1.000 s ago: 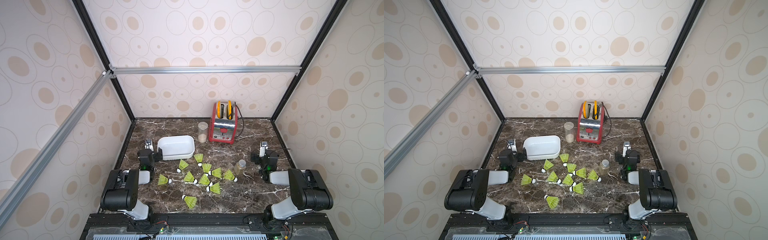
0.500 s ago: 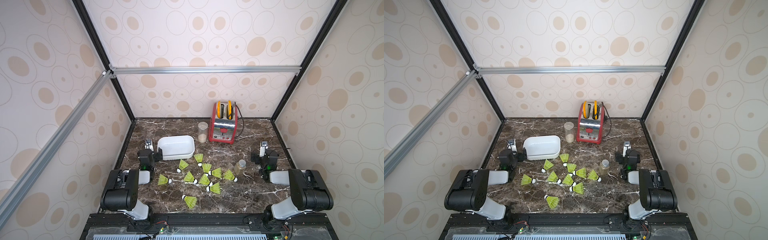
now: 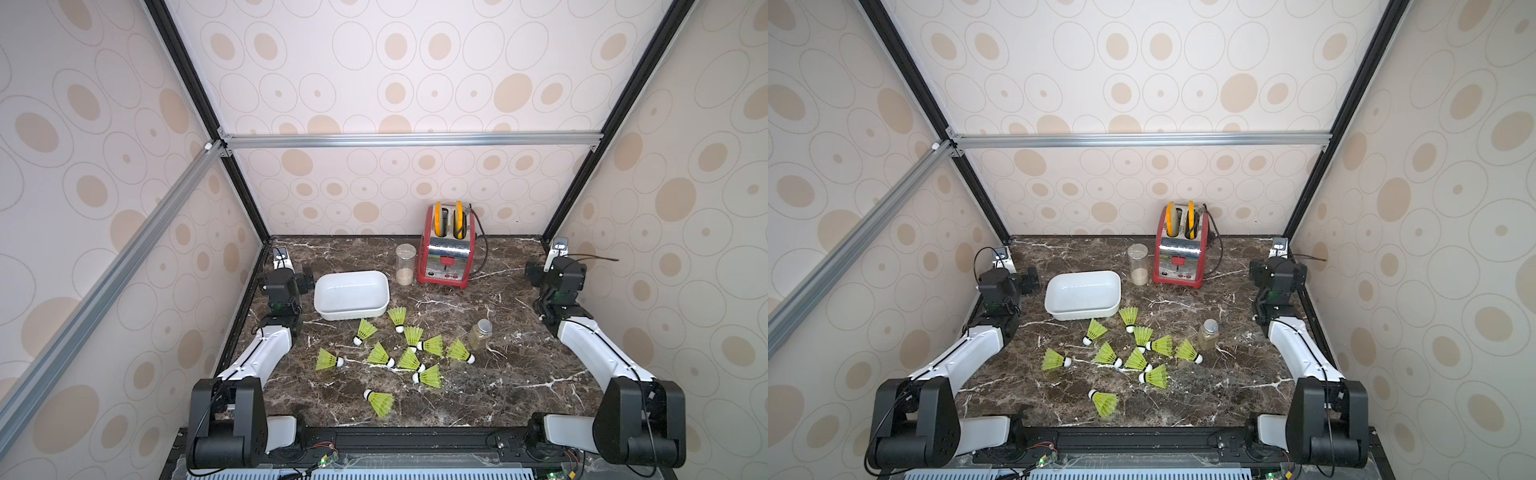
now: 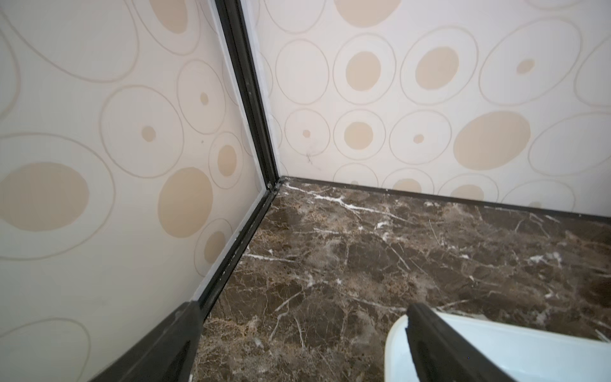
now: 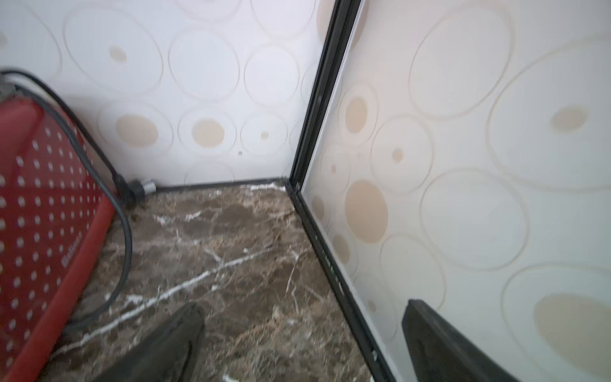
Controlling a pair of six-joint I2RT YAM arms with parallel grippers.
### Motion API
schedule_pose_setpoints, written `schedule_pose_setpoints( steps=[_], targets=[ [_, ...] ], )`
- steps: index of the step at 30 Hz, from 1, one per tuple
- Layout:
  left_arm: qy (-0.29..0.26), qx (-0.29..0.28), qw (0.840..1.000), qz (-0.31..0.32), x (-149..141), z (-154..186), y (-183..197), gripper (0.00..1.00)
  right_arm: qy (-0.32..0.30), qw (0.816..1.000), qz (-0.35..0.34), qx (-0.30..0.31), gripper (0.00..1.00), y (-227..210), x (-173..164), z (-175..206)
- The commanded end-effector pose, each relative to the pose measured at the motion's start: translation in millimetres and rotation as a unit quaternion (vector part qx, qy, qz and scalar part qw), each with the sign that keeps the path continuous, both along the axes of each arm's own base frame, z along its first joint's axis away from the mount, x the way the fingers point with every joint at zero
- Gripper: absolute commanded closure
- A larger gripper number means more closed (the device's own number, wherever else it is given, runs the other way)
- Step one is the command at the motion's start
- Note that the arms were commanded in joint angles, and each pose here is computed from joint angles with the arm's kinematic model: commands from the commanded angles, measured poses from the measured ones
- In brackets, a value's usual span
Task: Put the shuttlecocks into the storage box
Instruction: Pick up the shuttlecock at the center of the board.
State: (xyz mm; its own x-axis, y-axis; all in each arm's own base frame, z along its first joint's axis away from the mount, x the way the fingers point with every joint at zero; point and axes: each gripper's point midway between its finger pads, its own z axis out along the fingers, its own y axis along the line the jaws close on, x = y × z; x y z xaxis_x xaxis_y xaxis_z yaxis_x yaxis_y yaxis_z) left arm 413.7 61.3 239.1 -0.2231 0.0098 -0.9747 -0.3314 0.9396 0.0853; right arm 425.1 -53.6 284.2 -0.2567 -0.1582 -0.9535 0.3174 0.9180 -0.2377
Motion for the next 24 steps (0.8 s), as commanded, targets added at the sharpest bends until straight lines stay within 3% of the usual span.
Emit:
schedule_pose_setpoints(
  steps=[1, 3, 5, 6, 7, 8, 9, 10, 11, 12, 14, 18, 24],
  targets=[
    [-0.048, -0.011, 0.999, 0.018, -2.8, 52.2, 0.3, 0.01, -0.042, 0.999, 0.013, 0.002, 0.0, 4.0, -4.0, 73.2],
    [-0.074, -0.019, 0.997, 0.019, -2.6, 81.0, -5.4, 0.01, -0.081, 0.995, 0.034, 0.046, 0.0, 12.4, 1.1, 108.8],
    [-0.09, -0.08, 0.992, 0.049, -1.8, 102.4, -3.8, 0.01, -0.056, 0.984, 0.011, 0.171, 0.0, 14.2, 1.7, 94.5],
    [-0.078, -0.159, 0.981, 0.083, -5.2, 97.8, 0.5, 0.01, -0.047, 0.971, -0.011, 0.236, 0.0, 11.7, 1.1, 79.5],
    [-0.027, -0.239, 0.965, 0.107, -11.4, 82.8, -2.1, 0.01, -0.039, 0.948, 0.029, 0.316, 0.0, 17.0, 8.0, 66.4],
    [0.024, -0.278, 0.957, 0.083, -11.4, 74.2, -14.8, 0.01, -0.049, 0.922, 0.087, 0.374, 0.0, 25.4, 16.4, 63.1],
    [0.036, -0.313, 0.946, 0.077, -9.3, 68.2, -21.9, 0.01, -0.055, 0.909, 0.1, 0.401, 0.0, 29.0, 18.6, 58.8],
    [0.043, -0.361, 0.929, 0.073, -7.6, 59.7, -26.0, 0.01, -0.046, 0.907, 0.092, 0.409, 0.0, 32.9, 16.9, 55.4],
    [0.047, -0.412, 0.908, 0.059, -6.5, 53.4, -30.6, 0.01, -0.022, 0.915, 0.079, 0.394, 0.0, 38.1, 14.5, 52.8],
    [0.048, -0.433, 0.899, 0.045, -6.5, 54.1, -35.4, 0.01, 0.003, 0.926, 0.068, 0.372, 0.0, 43.0, 12.3, 52.6],
    [0.054, -0.427, 0.902, 0.035, -15.9, 64.8, -40.3, 0.01, 0.022, 0.947, 0.067, 0.315, 0.0, 56.8, 7.0, 61.6],
    [0.079, -0.429, 0.899, 0.043, -37.8, 67.0, -47.2, 0.01, 0.076, 0.954, 0.075, 0.281, 0.0, 86.2, 0.0, 67.2],
    [0.191, -0.431, 0.882, 0.017, -60.8, 29.3, -99.3, 0.01, 0.198, 0.935, 0.124, 0.265, 0.0, 143.1, -25.3, 46.2]
  ],
)
